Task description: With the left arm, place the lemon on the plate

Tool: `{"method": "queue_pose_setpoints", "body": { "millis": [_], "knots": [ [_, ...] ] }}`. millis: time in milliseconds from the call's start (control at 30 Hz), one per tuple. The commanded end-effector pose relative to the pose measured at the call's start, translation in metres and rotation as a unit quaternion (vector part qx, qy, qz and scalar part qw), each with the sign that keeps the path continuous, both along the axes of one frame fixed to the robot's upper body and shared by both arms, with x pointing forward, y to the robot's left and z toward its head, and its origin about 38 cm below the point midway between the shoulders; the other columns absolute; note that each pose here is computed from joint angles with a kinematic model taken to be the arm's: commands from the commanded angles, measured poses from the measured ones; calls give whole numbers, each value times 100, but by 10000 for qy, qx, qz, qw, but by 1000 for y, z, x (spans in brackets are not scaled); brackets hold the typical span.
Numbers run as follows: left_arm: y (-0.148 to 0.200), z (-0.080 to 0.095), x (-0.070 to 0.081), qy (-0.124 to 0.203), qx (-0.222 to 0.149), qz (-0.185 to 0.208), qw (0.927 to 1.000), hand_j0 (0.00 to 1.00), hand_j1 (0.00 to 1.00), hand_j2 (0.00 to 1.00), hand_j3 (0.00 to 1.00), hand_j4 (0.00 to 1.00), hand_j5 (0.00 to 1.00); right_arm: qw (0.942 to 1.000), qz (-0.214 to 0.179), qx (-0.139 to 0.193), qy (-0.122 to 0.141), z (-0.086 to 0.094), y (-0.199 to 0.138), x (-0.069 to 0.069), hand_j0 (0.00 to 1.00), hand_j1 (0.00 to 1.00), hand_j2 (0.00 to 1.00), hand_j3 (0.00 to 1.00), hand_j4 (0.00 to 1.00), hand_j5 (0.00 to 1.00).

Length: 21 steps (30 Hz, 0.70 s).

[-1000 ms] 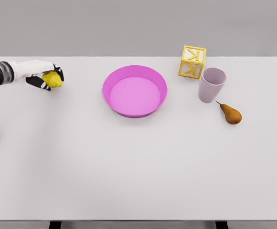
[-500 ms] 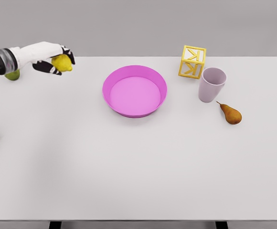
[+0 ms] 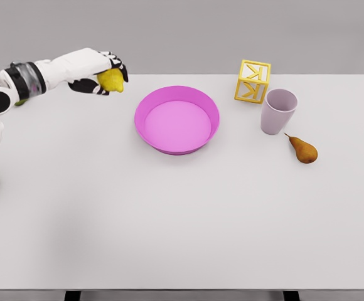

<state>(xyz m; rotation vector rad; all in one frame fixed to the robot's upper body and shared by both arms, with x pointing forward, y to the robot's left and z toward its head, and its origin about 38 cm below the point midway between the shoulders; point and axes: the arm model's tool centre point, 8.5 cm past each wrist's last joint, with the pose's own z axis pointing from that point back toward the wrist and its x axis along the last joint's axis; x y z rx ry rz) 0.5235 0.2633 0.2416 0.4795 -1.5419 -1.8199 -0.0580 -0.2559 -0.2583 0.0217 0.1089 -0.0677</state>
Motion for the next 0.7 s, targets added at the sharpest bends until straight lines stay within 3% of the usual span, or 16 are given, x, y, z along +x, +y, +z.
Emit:
{"method": "queue_pose_setpoints", "body": {
  "millis": [0,333,667],
  "knots": [
    [-18,5,-2,-89,-127,-175,9997,46,46,46,46,46,46,10000,2,3,4,0,0,0,100,100,100,100,100,100],
    [-87,-11,-6,52,-271,-763,9967,46,46,46,46,46,46,10000,2,3,4,0,0,0,100,100,100,100,100,100],
    [-128,-27,-13,223,-220,-1141,9930,47,47,47,47,47,47,10000,2,0,-4,0,0,0,100,100,100,100,100,100]
  ]
}}
